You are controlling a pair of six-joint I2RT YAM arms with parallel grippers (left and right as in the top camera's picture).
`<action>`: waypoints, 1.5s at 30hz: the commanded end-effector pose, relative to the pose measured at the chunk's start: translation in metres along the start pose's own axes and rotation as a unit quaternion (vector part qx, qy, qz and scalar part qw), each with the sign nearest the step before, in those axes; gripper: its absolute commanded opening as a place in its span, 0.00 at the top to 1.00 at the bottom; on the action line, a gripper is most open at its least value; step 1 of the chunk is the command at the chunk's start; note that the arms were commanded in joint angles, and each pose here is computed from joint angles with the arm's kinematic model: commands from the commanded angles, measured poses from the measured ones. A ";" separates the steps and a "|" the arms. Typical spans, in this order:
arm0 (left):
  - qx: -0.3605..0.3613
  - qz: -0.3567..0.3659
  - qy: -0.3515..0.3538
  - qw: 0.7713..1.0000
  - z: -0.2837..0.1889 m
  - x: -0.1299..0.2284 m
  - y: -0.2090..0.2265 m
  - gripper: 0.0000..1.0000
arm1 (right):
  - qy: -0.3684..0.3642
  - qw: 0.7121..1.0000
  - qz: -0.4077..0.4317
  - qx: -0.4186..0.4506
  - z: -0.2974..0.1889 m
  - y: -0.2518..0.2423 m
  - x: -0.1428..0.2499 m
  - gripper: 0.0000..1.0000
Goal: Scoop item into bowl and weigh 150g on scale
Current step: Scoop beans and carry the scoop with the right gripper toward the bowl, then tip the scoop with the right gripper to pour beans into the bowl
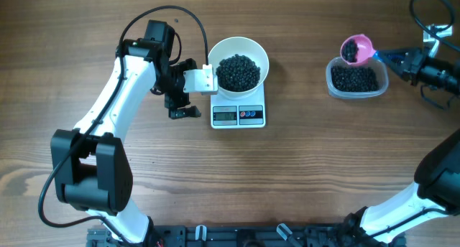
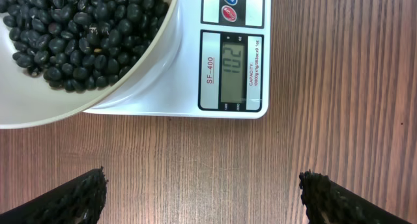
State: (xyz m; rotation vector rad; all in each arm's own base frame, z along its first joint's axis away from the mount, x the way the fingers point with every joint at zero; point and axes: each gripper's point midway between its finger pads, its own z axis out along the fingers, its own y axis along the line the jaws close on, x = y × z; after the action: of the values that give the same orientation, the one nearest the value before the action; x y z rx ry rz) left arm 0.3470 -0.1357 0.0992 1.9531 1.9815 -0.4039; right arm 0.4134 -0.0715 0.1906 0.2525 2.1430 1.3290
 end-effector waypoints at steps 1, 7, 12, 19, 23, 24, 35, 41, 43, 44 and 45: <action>0.004 -0.002 -0.013 1.000 0.001 -0.006 -0.001 0.00 | 0.020 0.998 -0.007 -0.064 0.024 0.027 0.004 0.96; 0.005 0.001 -0.013 1.000 0.002 -0.007 -0.002 0.00 | 0.113 0.982 -0.092 -0.120 0.114 0.084 0.040 0.96; 0.006 0.002 -0.013 1.000 0.002 -0.008 -0.002 0.00 | 0.172 0.962 -0.195 -0.084 0.175 0.100 0.084 0.96; 0.007 0.005 -0.013 1.000 0.003 -0.010 -0.003 0.00 | 0.179 0.957 -0.224 -0.042 0.205 0.104 0.095 0.96; 0.007 0.004 -0.013 1.000 0.003 -0.010 -0.003 0.00 | 0.154 0.948 -0.272 -0.065 0.204 0.136 0.080 0.96; 0.007 0.005 -0.013 1.000 0.003 -0.010 -0.003 0.00 | 0.145 0.946 -0.287 -0.046 0.203 0.139 0.076 0.96; 0.007 0.004 -0.013 1.000 0.003 -0.010 -0.003 0.00 | 0.108 0.768 -0.626 0.083 0.200 0.177 0.073 0.95; 0.007 0.004 -0.013 1.000 0.003 -0.010 -0.003 0.00 | 0.105 0.682 -0.713 0.124 0.198 0.168 0.055 0.96; 0.007 0.004 -0.013 1.000 0.003 -0.010 -0.003 0.00 | 0.097 0.681 -0.719 0.102 0.201 0.177 0.057 0.96; 0.007 0.004 -0.013 1.000 0.003 -0.010 -0.003 0.00 | 0.097 0.687 -0.717 0.073 0.202 0.183 0.065 0.96; 0.007 0.004 -0.013 1.000 0.003 -0.010 -0.003 0.00 | 0.099 0.691 -0.715 0.044 0.203 0.189 0.073 0.96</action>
State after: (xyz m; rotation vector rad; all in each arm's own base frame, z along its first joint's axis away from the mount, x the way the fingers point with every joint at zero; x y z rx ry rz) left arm 0.3452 -0.1404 0.0992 1.9676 1.9688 -0.4070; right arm 0.4556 0.1900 0.2385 -1.2802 1.7724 0.1828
